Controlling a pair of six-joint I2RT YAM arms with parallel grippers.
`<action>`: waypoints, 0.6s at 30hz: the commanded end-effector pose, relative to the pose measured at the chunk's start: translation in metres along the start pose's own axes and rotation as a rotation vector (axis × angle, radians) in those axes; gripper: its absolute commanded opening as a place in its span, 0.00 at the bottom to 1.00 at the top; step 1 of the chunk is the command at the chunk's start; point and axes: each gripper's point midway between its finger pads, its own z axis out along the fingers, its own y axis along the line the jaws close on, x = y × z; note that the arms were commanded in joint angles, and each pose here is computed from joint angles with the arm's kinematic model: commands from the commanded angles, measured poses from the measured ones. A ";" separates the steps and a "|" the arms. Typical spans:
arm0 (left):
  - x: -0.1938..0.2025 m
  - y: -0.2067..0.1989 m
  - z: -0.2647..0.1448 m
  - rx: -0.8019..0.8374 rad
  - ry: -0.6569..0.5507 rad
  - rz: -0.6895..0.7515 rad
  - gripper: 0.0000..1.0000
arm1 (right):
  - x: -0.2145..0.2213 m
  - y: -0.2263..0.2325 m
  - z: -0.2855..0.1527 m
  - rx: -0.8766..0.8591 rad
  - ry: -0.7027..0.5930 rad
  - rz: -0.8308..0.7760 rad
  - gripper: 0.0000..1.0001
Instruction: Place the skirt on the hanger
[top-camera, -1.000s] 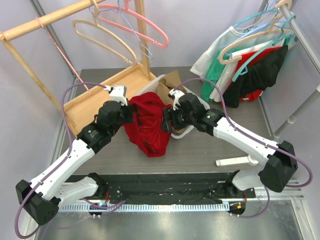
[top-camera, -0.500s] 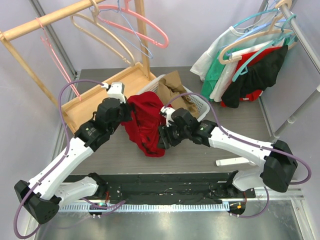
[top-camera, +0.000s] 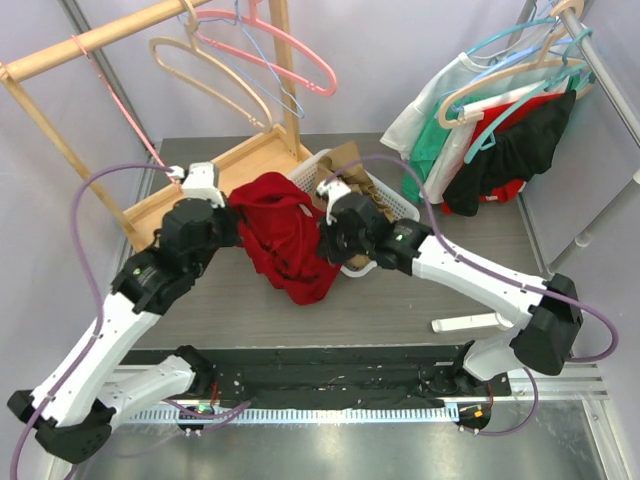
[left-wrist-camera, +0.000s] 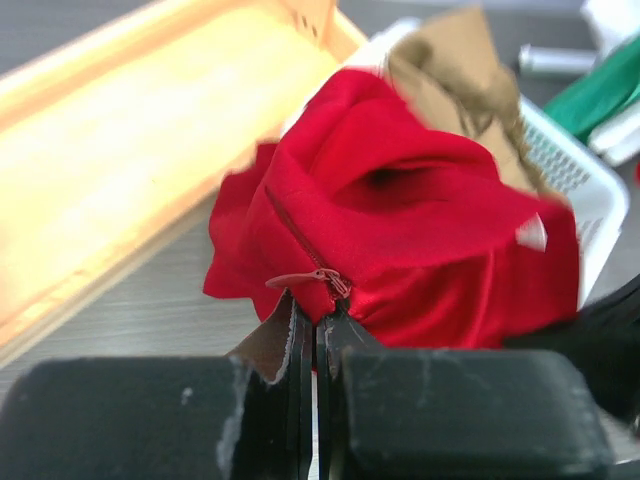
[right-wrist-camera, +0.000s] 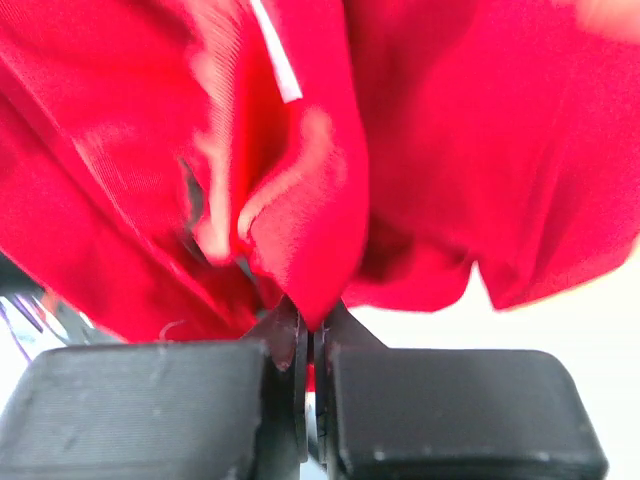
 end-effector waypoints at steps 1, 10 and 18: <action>-0.049 0.021 -0.049 -0.044 -0.122 -0.039 0.00 | -0.124 0.018 -0.088 0.024 -0.343 -0.078 0.01; -0.089 0.065 -0.121 -0.146 -0.227 -0.054 0.00 | -0.188 0.049 -0.148 -0.056 -0.451 -0.168 0.01; -0.094 0.086 -0.144 -0.192 -0.294 -0.091 0.00 | -0.193 0.075 -0.150 -0.180 -0.426 -0.187 0.01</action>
